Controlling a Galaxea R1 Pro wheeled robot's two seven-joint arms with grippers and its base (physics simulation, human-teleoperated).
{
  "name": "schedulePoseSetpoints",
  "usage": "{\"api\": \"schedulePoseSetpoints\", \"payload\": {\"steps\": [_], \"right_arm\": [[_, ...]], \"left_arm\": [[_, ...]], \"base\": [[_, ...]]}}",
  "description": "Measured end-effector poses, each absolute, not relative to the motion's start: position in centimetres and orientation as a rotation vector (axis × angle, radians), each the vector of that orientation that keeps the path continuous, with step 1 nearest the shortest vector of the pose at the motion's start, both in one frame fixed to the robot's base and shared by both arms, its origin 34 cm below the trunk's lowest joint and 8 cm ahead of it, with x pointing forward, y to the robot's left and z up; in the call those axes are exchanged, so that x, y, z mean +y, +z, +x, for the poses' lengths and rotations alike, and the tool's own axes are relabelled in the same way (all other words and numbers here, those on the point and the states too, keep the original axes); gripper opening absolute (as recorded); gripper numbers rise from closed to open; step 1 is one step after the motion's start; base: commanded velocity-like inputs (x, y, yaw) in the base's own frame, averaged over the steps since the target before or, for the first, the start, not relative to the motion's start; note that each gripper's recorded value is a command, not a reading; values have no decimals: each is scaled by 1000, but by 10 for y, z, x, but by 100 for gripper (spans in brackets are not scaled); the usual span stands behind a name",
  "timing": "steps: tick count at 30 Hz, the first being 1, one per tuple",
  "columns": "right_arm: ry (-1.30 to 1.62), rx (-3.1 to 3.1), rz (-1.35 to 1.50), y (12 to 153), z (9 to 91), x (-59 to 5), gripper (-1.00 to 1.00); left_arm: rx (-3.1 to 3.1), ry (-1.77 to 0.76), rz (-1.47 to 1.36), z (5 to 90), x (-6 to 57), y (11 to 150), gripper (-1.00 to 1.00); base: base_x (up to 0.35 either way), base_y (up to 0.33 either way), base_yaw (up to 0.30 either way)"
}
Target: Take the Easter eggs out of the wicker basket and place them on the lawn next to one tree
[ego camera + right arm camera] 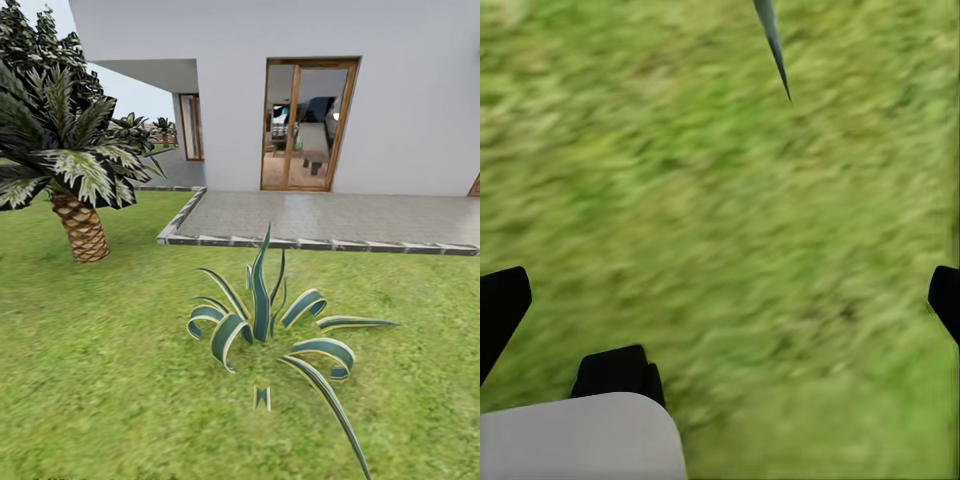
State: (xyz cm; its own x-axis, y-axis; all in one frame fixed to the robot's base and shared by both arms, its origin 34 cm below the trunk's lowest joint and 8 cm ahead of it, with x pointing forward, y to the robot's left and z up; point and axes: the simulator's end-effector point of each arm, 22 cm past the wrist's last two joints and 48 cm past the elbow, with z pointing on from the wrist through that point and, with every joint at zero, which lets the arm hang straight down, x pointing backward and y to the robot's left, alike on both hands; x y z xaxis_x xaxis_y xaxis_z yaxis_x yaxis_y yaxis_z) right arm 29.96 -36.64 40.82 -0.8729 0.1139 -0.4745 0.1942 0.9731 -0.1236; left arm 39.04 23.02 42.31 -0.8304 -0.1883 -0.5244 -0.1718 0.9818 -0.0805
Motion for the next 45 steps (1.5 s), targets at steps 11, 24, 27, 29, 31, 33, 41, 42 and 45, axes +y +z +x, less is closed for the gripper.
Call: {"api": "schedulePoseSetpoints", "payload": {"steps": [11,24,27,29,31,33,41,42,45], "right_arm": [[-230,2640,219,408,300,-366,100],[-230,2640,219,408,300,-366,100],[-230,2640,219,408,300,-366,100],[-230,2640,219,408,300,-366,100],[-230,2640,219,408,300,-366,100],[-230,2639,219,408,300,-366,100],[-225,2639,217,408,300,-366,100],[-225,2639,217,408,300,-366,100],[-224,2638,217,408,300,-366,100]], "left_arm": [[2571,-40,-253,390,230,423,100],[2572,-41,-252,390,230,423,100],[2572,-41,-253,390,230,423,100],[2571,-41,-253,390,230,423,100],[2572,-41,-253,390,230,423,100],[2571,-40,-253,390,230,423,100],[2570,-40,-253,391,230,423,100],[2571,-40,-253,390,230,423,100],[2572,-40,-254,390,230,423,100]], "base": [[101,-261,223],[1,-279,231],[0,-279,230],[0,-279,216],[0,-279,128],[2,-279,57],[102,-279,7],[126,-279,1],[127,-279,0]]}}
